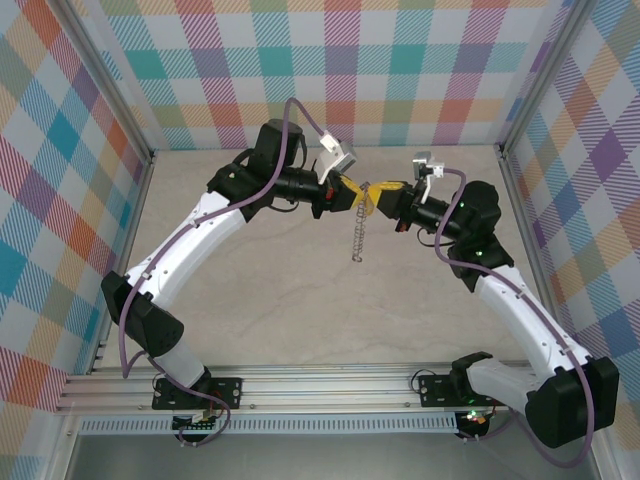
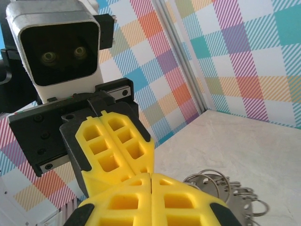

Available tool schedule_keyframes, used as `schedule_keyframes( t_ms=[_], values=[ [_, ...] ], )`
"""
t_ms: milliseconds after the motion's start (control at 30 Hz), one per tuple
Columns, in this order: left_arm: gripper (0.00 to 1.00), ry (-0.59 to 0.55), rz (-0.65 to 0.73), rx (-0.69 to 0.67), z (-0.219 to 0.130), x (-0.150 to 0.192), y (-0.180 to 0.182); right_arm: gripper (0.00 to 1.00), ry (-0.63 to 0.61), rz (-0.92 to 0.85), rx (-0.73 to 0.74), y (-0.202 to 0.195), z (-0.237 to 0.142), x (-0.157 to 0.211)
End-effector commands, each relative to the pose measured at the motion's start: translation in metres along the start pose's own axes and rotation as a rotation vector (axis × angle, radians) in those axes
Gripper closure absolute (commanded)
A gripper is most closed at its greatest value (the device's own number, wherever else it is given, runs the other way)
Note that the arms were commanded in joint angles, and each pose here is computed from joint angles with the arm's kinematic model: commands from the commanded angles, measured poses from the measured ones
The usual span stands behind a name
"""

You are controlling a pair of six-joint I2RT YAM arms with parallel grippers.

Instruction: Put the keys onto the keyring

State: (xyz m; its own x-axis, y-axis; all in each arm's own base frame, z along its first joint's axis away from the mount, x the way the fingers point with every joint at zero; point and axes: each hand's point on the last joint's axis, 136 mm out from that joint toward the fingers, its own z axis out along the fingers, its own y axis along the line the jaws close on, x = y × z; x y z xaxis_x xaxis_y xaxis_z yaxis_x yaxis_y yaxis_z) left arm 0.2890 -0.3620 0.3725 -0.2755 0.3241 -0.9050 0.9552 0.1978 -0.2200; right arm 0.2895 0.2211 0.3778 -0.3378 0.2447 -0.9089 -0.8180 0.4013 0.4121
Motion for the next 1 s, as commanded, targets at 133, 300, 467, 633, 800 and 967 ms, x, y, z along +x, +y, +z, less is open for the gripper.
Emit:
schedule_keyframes(
  t_ms=[133,300,467,633,800,967],
  values=[
    [1.0,-0.094,0.087,0.07,-0.015,-0.028,-0.034,1.0,-0.005,0.031,0.095,-0.027,-0.009,0.011],
    [1.0,-0.107,0.085,0.062,-0.015,-0.03,-0.032,1.0,0.006,0.053,0.06,-0.023,-0.008,0.015],
    [1.0,-0.145,0.075,0.029,-0.013,-0.033,-0.026,1.0,0.016,0.08,-0.01,-0.013,-0.006,0.016],
    [1.0,-0.236,0.076,-0.036,-0.017,-0.044,-0.016,1.0,0.01,0.115,-0.048,-0.008,-0.005,0.016],
    [1.0,-0.33,0.059,-0.098,-0.022,-0.054,-0.007,1.0,-0.009,0.155,-0.067,-0.008,-0.004,0.015],
    [1.0,-0.391,0.04,-0.134,-0.025,-0.06,0.0,1.0,-0.038,0.183,-0.092,-0.007,-0.002,0.009]
  ],
)
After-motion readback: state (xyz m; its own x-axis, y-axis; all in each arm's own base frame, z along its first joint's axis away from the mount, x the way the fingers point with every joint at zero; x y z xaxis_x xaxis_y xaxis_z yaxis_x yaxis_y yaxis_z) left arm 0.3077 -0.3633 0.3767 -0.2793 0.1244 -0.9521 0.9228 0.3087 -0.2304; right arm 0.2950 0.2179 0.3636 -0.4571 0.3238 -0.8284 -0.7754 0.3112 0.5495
